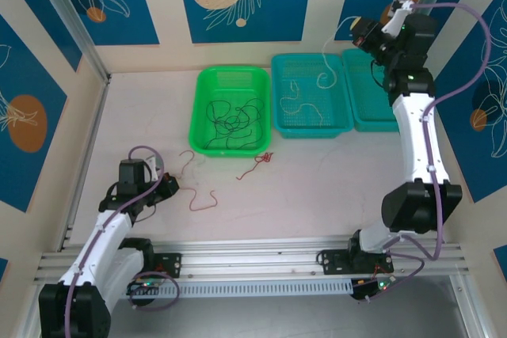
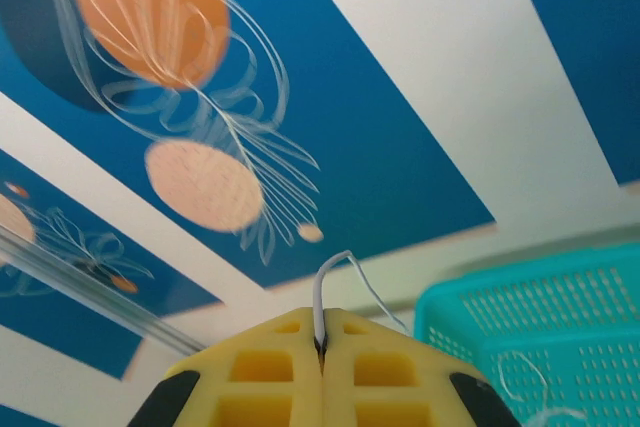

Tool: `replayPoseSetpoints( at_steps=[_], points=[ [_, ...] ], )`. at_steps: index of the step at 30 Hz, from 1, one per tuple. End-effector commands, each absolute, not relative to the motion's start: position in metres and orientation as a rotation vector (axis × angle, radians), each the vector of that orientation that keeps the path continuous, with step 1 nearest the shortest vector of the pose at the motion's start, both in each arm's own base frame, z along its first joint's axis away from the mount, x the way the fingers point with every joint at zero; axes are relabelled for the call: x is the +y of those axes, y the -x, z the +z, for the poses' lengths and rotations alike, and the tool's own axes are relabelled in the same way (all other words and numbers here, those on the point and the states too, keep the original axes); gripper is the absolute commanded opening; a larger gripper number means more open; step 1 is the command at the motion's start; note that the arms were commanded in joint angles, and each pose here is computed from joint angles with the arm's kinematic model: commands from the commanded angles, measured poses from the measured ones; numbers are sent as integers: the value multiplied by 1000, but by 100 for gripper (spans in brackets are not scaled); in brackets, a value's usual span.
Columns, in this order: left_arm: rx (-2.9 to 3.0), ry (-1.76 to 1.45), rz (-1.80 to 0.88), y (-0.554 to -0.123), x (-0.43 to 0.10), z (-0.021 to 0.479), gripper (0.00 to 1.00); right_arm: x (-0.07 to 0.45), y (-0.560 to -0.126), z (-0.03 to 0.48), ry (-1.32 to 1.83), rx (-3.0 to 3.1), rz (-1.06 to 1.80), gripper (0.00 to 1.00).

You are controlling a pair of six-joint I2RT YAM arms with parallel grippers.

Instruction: Untangle the cables

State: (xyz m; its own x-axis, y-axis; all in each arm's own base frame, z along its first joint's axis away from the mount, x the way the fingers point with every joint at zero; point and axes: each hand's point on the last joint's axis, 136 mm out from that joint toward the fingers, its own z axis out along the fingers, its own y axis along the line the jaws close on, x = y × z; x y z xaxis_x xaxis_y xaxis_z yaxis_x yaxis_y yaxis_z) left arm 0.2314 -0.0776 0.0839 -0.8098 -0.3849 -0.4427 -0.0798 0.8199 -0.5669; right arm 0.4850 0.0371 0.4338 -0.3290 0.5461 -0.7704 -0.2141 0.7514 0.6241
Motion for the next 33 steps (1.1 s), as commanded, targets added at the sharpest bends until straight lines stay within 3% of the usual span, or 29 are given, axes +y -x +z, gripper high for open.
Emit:
replayPoseSetpoints(
  at_steps=[1,2,4,7,8,14,20,27,33],
  points=[
    [2360,234,-784,-242,-86,108,0,61,-501,358,-184,1937,850,22],
    [2359,230,-784,-242,-86,109,0,63,-503,340,-219,1993,852,39],
    [2371,228,-764,-241,-84,110,0,62,-503,317,-287,2067,838,62],
    [2393,217,-723,-239,-81,111,0,60,-497,322,-302,2054,801,87],
    [2401,218,-712,-237,-79,111,0,61,-494,327,-294,2043,801,89],
    [2391,241,-664,-238,-73,124,0,80,-463,367,-182,2013,846,88],
    [2372,222,-687,-240,-77,137,0,168,-400,367,37,2074,1023,84],
    [2388,249,-652,-240,-72,136,0,295,-302,305,521,2185,1022,82],
    [2432,273,-578,-236,-63,127,0,362,-267,244,570,2395,905,64]
  ],
)
